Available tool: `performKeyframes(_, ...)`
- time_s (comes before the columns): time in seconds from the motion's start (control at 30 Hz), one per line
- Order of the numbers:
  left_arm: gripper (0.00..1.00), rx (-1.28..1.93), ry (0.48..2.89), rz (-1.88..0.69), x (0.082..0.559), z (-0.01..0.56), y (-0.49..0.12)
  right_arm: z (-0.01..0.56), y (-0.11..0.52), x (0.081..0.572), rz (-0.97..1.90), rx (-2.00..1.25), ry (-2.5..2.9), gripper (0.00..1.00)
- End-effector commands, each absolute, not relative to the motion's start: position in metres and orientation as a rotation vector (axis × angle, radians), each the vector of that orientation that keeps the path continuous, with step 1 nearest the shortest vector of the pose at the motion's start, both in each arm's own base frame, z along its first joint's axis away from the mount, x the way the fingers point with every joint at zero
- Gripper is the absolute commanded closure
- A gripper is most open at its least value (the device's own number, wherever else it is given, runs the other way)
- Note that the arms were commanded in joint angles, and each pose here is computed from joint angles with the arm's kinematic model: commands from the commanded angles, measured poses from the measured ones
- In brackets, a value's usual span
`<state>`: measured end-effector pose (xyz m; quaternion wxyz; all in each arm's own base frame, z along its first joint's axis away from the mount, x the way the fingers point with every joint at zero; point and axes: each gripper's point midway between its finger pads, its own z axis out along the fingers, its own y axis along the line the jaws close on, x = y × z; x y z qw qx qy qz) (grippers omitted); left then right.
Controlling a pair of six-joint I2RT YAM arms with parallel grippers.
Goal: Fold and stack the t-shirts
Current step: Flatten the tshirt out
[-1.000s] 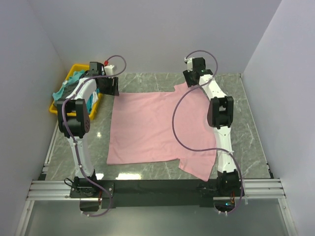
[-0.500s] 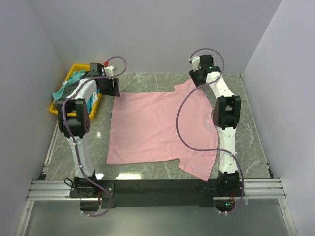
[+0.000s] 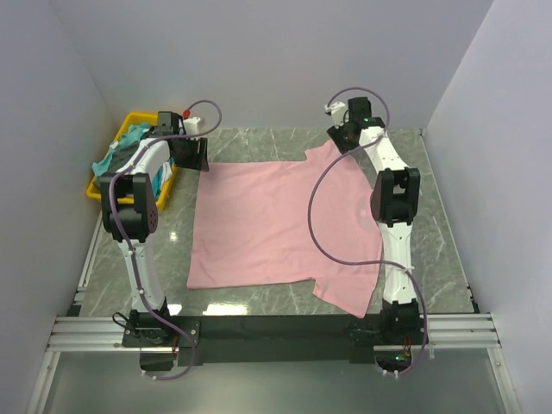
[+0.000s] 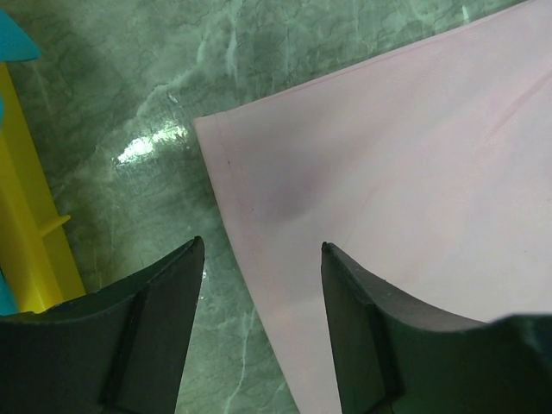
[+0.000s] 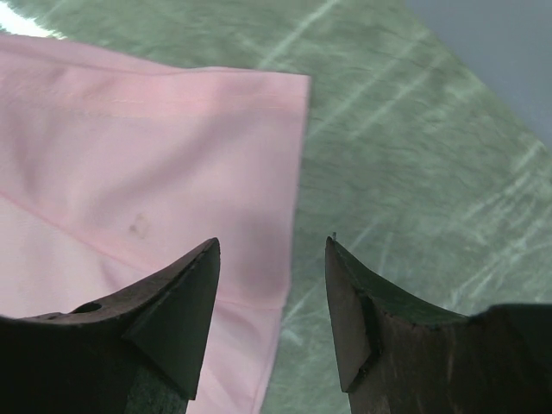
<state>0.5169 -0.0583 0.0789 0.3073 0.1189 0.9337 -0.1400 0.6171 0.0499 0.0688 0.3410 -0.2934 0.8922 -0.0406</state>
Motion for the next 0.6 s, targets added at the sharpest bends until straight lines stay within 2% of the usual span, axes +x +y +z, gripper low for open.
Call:
performKeyframes(0.0, 0.38, 0.316, 2.434, -0.346, 0.526, 0.096, -0.057, 0.061, 0.052, 0.615, -0.188, -0.907, 2.295, 0.41)
performKeyframes(0.27, 0.38, 0.336, 2.446, -0.323, 0.52, 0.093, -0.057, 0.021, 0.03, 0.611, -0.261, -0.99, 2.372, 0.42)
performKeyframes(0.57, 0.38, 0.347, 2.446, -0.326, 0.53, 0.095, -0.058, 0.013, 0.037, 0.597, -0.222, -1.118, 2.366, 0.46)
